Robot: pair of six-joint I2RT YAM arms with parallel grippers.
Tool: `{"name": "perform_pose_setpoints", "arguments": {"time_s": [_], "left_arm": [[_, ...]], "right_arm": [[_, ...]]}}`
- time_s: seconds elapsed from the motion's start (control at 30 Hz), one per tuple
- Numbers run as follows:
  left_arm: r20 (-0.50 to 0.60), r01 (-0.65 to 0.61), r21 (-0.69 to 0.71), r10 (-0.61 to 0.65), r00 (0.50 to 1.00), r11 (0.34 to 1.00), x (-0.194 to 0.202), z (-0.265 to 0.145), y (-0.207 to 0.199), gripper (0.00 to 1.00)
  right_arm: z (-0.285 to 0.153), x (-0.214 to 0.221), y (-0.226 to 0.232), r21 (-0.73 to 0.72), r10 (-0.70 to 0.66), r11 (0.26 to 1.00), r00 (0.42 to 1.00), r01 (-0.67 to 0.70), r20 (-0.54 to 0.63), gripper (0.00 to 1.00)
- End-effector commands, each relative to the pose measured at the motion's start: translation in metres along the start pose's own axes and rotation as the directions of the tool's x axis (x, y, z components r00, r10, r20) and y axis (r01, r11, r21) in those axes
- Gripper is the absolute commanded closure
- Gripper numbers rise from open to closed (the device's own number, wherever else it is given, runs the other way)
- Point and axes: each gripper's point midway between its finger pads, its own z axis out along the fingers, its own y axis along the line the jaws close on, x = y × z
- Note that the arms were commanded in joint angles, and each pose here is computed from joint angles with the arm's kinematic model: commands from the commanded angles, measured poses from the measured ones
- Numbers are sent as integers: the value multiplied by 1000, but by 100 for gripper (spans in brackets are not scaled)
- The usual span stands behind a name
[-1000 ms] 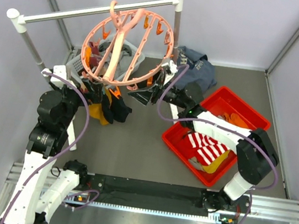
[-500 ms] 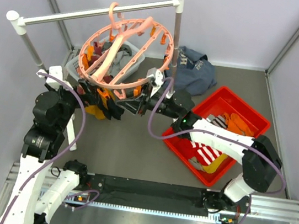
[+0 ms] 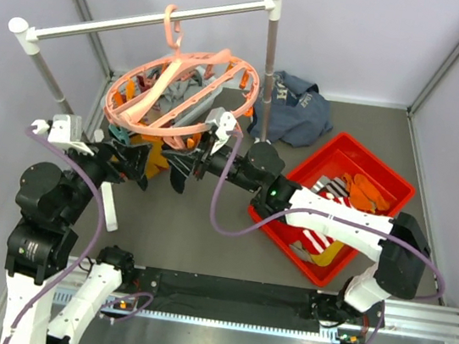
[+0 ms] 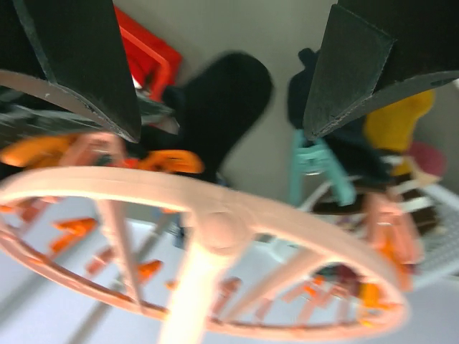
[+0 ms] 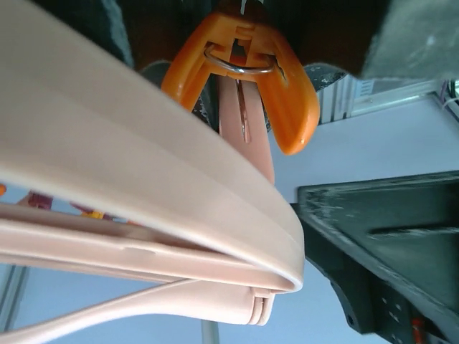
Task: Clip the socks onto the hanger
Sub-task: Open the clamp at the hanger.
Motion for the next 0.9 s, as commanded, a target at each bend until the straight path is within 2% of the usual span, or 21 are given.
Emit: {"name": "perform_pose_setpoints", "arguments": {"time_s": [0.0,0.07,0.23,0.43,0.57,0.87], "left_arm": [[-63,110,202,-100,993,973,4,-5,-42,1],[-59,116,210,-106,993,971,0,-8,-45,1],[-9,60,98,-59,998,993,-11,-16,-26,1],[-86,129,246,-111,990,961,5,-11,-51,1],[-128,194,272,-165,978,942,19,4,-54,2],[-85,235,338,-219,972,911,-2,15,-69,12]], "right_arm": [[11,-2,2,22,-22,1000,1000,21,3,100],[11,-1,2,26,-27,999,1000,27,-3,100],[8,0,1,34,-44,998,999,44,-5,100],[9,4,0,33,-43,999,999,43,-8,100],[10,3,1,32,-46,998,999,47,-10,100],[9,6,1,37,-58,998,998,58,-17,100]]}}
